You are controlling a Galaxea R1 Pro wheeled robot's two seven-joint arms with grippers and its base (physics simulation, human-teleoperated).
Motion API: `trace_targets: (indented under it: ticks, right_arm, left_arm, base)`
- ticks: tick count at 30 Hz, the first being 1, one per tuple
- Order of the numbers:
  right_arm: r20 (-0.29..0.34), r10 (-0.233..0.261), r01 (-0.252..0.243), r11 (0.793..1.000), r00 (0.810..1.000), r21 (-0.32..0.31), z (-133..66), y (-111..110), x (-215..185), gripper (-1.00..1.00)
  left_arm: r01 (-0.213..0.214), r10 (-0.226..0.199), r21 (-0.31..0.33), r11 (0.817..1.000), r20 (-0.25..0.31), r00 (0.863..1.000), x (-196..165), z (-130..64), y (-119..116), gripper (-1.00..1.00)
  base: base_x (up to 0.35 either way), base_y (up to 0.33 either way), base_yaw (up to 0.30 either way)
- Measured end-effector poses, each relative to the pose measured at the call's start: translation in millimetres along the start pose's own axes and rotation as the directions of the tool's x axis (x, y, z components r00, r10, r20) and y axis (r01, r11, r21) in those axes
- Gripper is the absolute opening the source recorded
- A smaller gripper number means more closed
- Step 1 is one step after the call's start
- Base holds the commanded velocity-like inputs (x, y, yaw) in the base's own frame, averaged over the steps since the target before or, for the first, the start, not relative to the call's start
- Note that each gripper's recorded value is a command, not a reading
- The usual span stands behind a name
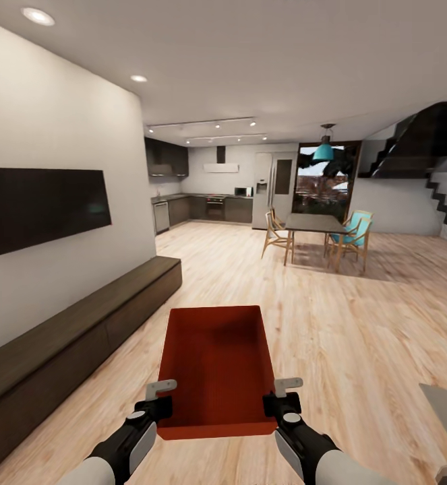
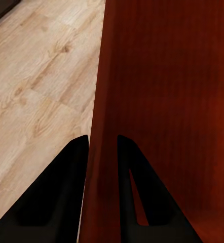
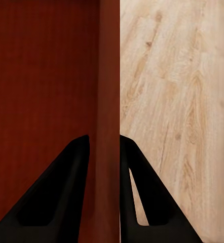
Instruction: Move the two storage containers from the living room to the garage. In the garage, place one container on the floor and stack the other container on top of it (either order is fine).
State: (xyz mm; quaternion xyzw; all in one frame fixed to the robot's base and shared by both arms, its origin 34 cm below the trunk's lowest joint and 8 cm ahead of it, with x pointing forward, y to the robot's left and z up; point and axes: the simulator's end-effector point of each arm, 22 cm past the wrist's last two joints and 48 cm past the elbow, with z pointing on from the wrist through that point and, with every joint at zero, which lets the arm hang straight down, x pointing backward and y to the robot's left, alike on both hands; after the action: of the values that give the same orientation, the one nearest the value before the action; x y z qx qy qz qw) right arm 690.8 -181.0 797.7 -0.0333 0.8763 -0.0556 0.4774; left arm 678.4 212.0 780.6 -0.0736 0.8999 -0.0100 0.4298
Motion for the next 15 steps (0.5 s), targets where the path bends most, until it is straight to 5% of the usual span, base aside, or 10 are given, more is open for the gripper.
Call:
trace_targets:
  ticks: [15]
  right_arm:
    - [0.000,0.000,0.000,1.000,1.000,0.000,-0.2,0.0,-0.1,-1.00]
  left_arm:
    - [0.000,0.000,0.000,1.000,0.000,1.000,0.1,-0.2,0.0,-1.00]
  base:
    - [0.028,0.000,-0.003]
